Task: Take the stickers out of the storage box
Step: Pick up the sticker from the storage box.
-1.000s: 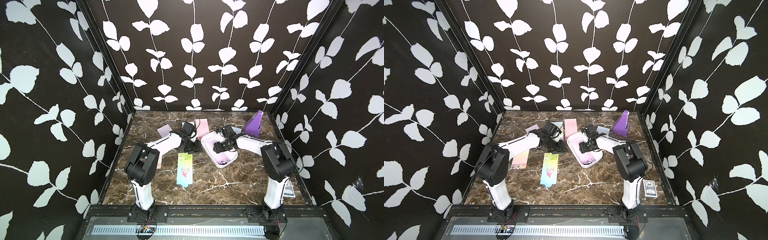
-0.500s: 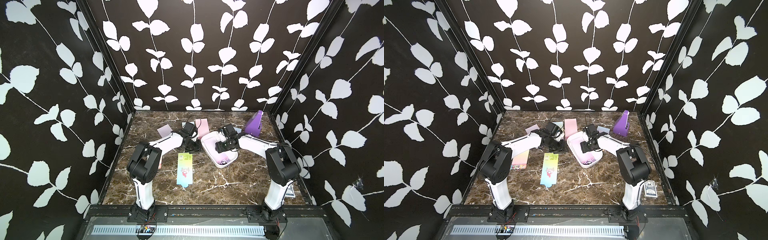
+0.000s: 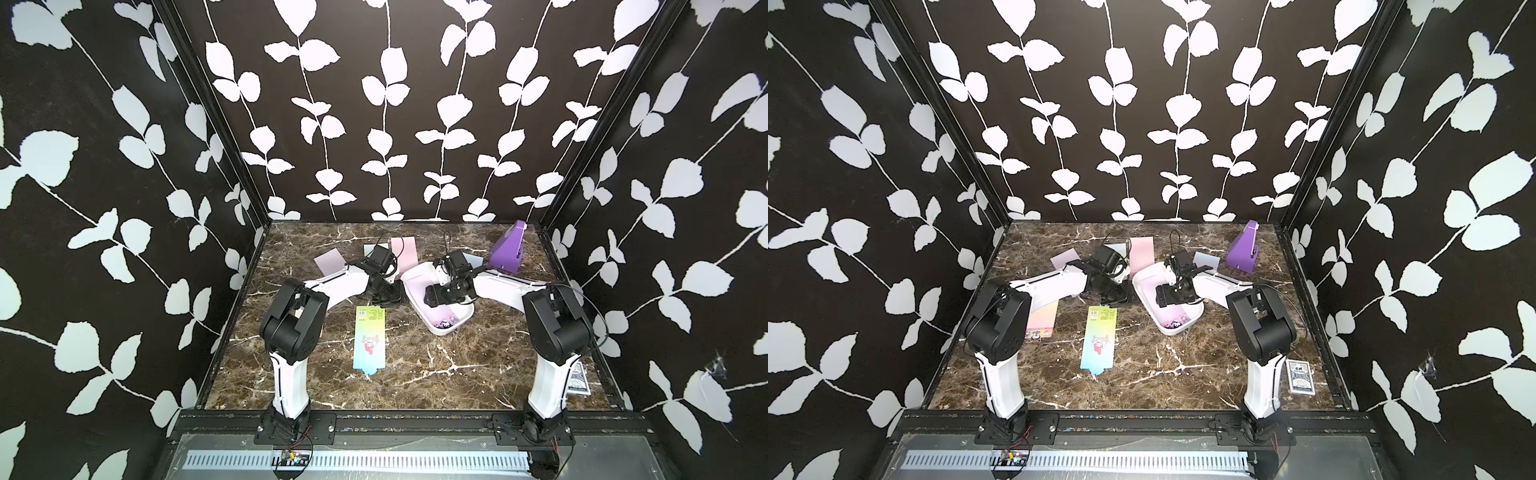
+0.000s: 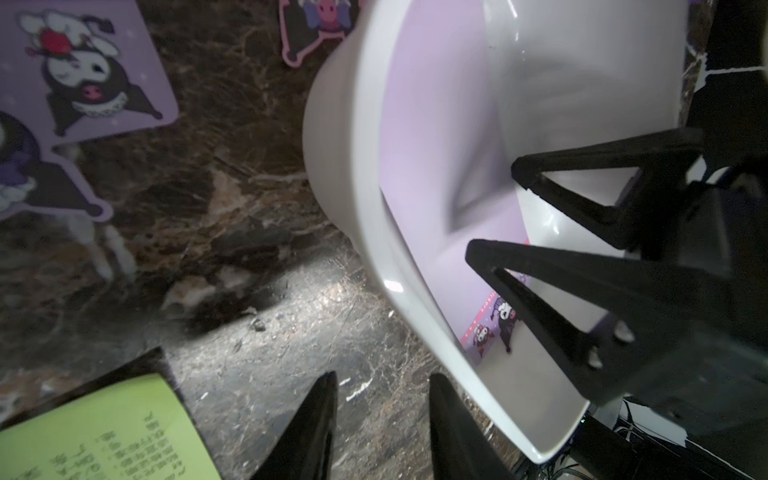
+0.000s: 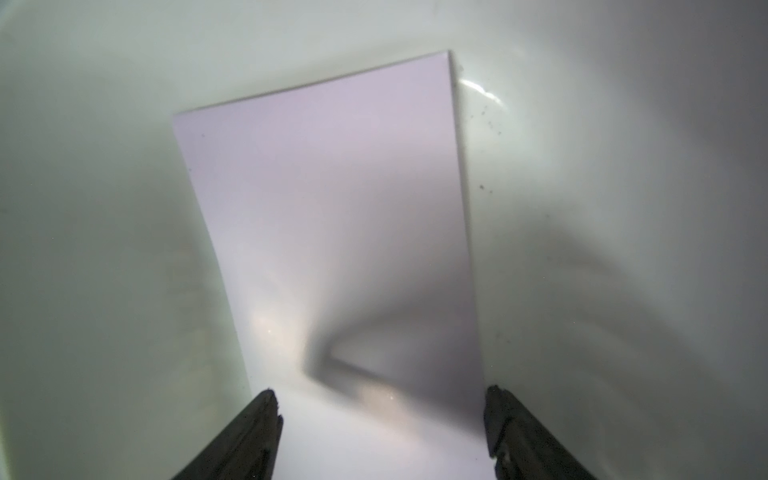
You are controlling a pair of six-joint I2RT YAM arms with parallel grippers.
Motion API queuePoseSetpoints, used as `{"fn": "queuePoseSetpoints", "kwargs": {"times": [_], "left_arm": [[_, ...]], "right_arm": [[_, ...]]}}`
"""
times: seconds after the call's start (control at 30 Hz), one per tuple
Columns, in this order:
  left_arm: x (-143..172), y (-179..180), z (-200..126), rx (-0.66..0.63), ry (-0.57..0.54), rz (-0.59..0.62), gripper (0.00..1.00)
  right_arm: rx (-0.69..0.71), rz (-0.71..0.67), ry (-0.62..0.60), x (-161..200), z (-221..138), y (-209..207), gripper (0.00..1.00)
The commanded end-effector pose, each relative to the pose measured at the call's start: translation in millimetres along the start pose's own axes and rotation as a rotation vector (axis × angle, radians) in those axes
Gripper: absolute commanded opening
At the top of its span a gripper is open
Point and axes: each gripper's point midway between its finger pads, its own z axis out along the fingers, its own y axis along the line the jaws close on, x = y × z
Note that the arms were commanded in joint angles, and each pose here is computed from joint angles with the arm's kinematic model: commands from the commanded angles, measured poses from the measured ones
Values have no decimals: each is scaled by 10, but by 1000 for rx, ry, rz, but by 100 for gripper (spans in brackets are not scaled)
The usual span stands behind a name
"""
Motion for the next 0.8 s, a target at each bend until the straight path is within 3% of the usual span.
{"fn": "queuePoseSetpoints", "kwargs": {"times": [0.0,0.4,0.6,0.77], "left_arm": [[-67,-80,13,19,-13,19,40],[-41,-69,45,25,-6,18,40],[-123,-203,-270,19,-63,55,40],[-280,-259,-648,11,-178,66,40]], "right_arm": [[-147,70,79,237,229,203,78],[-309,136,88,243,365,404,78],[-292,135,87,250,341,357,78],[-286,133,87,246,332,346,78]]}}
